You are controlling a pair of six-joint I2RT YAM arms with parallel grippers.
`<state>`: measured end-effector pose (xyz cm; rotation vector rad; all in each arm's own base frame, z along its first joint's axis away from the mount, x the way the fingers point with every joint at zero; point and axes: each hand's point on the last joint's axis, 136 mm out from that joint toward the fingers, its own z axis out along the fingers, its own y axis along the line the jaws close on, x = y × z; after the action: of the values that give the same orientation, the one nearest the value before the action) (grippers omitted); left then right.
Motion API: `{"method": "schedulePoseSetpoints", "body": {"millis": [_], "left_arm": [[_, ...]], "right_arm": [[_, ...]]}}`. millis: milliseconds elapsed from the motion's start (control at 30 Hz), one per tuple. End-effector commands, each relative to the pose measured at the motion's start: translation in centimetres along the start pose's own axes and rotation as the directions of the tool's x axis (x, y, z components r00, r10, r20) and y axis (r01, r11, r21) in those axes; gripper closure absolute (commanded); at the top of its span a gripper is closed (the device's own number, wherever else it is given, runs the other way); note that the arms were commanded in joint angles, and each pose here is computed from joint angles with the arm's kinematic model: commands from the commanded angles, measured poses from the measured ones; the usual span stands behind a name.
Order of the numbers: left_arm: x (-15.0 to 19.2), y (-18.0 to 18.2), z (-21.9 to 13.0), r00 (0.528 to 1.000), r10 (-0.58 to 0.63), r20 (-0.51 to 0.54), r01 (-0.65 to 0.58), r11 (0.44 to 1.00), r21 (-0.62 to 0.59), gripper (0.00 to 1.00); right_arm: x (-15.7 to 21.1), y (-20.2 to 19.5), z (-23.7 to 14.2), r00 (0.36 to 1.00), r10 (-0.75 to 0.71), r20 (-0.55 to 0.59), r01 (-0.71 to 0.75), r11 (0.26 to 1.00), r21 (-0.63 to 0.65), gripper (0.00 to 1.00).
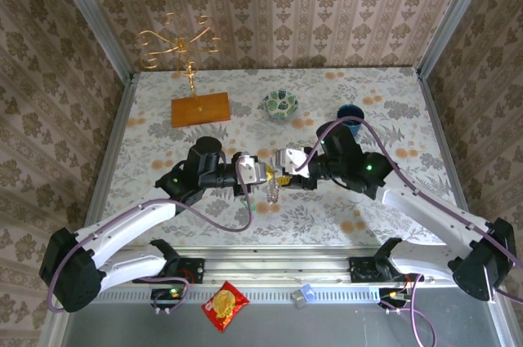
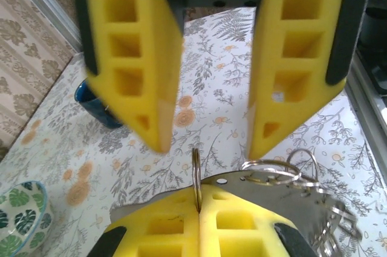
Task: Put the keys on the keyring
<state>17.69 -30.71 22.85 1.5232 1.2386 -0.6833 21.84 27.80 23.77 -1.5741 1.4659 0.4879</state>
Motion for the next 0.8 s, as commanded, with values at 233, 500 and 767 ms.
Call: {"method": "schedulePoseSetpoints", "body": {"millis": [233, 500, 767], "left_arm": [[-1.0, 0.3, -0.4, 0.986, 0.127, -0.109, -0.129, 0.992, -0.011, 1.00], [-1.2, 0.3, -0.2, 0.977, 0.161, -0.141, -0.165, 0.986, -0.012, 1.00], [-1.3, 0.4, 0.0, 0.977, 0.162, -0.142, -0.165, 0.986, -0.013, 1.00]], "right_arm": [[0.9, -0.9, -1.4, 0.993, -0.095, -0.069, 0.102, 0.989, 0.107, 0.66], [-0.5, -0.1, -0.5, 0.996, -0.094, 0.011, 0.093, 0.994, 0.061, 0.69], [-1.2, 0.4, 0.5, 0.995, -0.092, 0.043, 0.090, 0.995, 0.031, 0.70]]}}
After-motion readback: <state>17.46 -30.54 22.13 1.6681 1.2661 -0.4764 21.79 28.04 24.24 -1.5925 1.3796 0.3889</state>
